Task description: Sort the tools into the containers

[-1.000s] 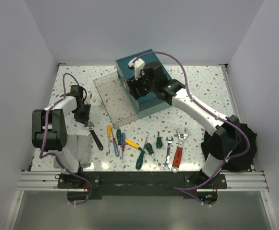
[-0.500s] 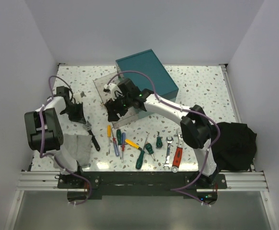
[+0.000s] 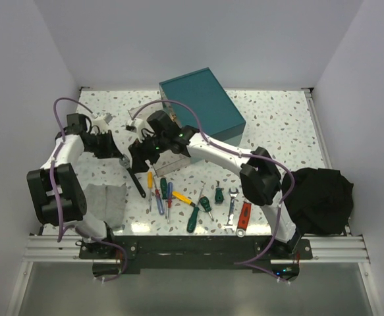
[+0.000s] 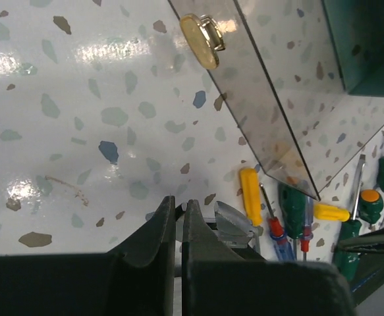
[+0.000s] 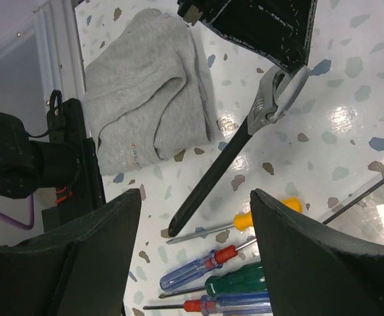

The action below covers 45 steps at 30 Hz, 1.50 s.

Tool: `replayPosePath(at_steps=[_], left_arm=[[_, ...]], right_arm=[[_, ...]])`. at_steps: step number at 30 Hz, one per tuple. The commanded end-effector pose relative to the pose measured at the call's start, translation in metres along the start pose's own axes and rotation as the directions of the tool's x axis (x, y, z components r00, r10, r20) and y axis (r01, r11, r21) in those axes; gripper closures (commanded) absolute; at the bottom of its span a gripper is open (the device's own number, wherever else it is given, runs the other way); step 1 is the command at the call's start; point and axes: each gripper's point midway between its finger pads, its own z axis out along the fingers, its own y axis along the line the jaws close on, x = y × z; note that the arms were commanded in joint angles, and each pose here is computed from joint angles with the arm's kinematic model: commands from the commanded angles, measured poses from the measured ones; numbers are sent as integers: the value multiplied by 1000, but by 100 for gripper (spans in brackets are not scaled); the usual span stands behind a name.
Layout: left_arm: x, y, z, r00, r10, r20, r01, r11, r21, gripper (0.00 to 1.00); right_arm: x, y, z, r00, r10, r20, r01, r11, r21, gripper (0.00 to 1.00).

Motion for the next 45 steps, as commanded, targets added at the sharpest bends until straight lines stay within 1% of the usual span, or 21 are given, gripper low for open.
replayPosePath(at_steps=[1,2,6,9,14,19,22,23,24,25,26,28,29,31,32,34,35,36,41,44,45], left_arm=[[-39,-30,-24,992,-14,124,3,996,92,100],[-42,-33,-26,991,-49,128,37,994,100,100],[-54,-43,-36,985,-53,162,34,992,123,100],[-73,-51,-41,979,-66,192,35,987,158,100],[-111,-62,-38,971,-77,226,27,976,217,100],[-148,-77,-5,969,-41,242,-20,970,244,100],[-166,-82,22,968,-45,249,-16,970,241,100],[-175,-82,26,965,-62,256,-1,971,238,100],[-175,-75,44,969,-82,231,25,971,237,100],[-176,-73,53,971,-88,220,36,973,230,100],[-185,-74,57,971,-81,227,28,973,229,100],[-182,-61,82,976,-100,191,59,976,211,100],[-188,-61,85,976,-96,198,53,976,210,100],[-185,-57,103,981,-92,172,57,979,198,100],[-191,-59,104,980,-77,182,40,979,199,95],[-190,-62,115,983,-59,171,23,979,204,84],[-193,-64,116,982,-49,181,12,979,203,81],[-194,-66,118,982,-41,182,2,978,208,80],[-207,-74,114,977,-7,211,-41,975,219,56],[-217,-81,100,968,30,248,-85,973,213,53],[-223,-89,87,960,50,277,-112,970,214,52]], right_arm=[[-31,11,-10,998,-15,68,16,1000,-14,28],[-32,9,-10,997,-11,72,11,1000,-5,27],[-37,1,-10,997,-3,82,0,999,43,27],[-63,-5,-32,989,-57,140,40,992,123,27],[-115,-14,-116,955,-130,268,58,963,262,25],[-113,-64,-190,952,-138,273,5,900,435,25],[-97,-91,-231,960,-117,253,-38,844,536,25],[-82,-99,-238,970,-112,216,-30,826,562,25],[-83,-99,-263,965,-134,227,-33,795,606,25],[-75,-103,-271,969,-135,209,-28,775,631,25],[-56,-108,-276,978,-111,175,-32,754,656,25],[-43,-109,-306,980,-130,152,-19,696,718,25],[-18,-115,-308,990,-99,97,-4,678,735,25],[3,-114,-329,994,-80,72,-4,640,768,25],[32,-117,-327,1000,-28,13,8,643,765,25],[54,-117,-346,1000,6,14,-15,603,798,25],[77,-119,-345,998,60,-8,-30,602,798,25],[89,-123,-353,995,97,-4,-53,584,810,25],[125,-131,-364,958,276,83,-213,487,847,25],[149,-144,-378,918,374,130,-263,330,906,24],[159,-150,-383,900,412,144,-276,282,919,26]])
